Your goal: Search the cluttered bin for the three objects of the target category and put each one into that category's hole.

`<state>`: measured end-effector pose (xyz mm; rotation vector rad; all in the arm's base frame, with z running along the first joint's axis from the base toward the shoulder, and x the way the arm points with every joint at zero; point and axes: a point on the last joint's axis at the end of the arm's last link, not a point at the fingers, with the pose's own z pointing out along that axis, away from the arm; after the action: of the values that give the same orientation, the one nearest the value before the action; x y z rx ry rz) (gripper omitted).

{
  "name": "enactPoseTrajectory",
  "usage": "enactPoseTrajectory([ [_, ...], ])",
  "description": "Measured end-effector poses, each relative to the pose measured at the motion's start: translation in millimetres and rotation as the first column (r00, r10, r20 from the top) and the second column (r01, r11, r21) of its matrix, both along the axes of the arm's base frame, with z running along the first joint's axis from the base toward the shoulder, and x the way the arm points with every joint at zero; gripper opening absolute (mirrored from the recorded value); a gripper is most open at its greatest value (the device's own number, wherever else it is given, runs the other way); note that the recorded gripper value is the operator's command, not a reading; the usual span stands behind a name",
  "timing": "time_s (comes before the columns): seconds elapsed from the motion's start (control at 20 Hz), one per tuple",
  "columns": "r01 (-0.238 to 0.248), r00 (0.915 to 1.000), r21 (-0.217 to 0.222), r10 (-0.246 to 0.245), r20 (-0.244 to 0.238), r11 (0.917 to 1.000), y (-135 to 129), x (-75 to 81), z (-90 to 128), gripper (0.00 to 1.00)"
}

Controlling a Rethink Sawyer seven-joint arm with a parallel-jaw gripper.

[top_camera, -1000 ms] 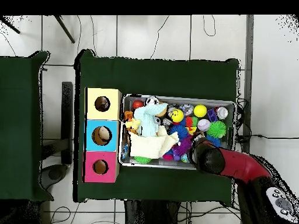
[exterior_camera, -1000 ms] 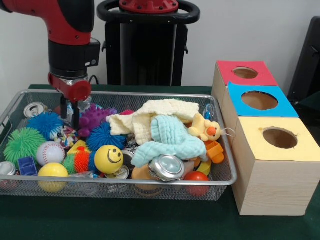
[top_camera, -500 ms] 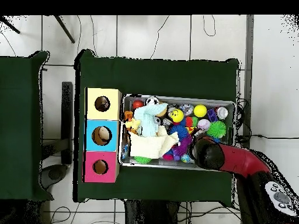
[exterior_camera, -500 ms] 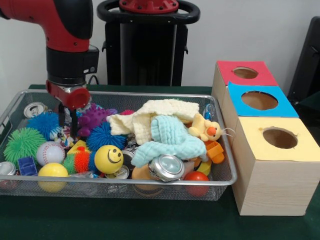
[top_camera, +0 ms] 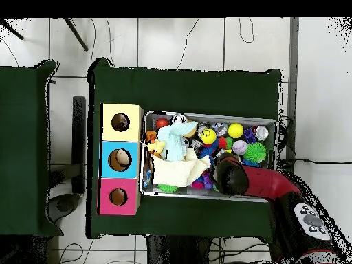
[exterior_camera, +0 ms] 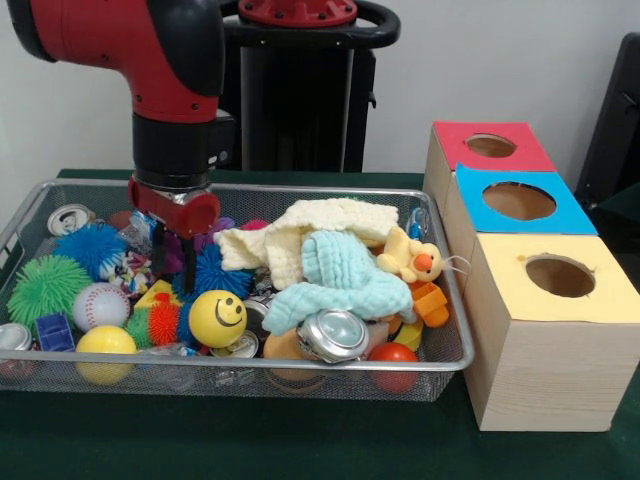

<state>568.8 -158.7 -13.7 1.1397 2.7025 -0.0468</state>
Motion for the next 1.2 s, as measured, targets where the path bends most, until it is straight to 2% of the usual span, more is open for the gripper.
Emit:
enactPoseTrajectory([
  [0.25, -0.016, 0.9999, -0.007, 0.016, 0.002, 0.9998, 7.7, -2.2, -5.8, 1.00],
  [0.45, -0.014, 0.9999, -0.019, 0.014, -0.002, 0.9997, 3.3, -5.3, -5.3, 1.00],
  [0.95, 0.033, 0.9995, -0.102, -0.032, 0.005, 0.9943, -42.5, -16.2, 21.6, 1.00],
  [1.2, 0.044, 0.9990, -0.121, -0.044, 0.002, 0.9916, -53.1, -20.9, 26.9, 1.00],
])
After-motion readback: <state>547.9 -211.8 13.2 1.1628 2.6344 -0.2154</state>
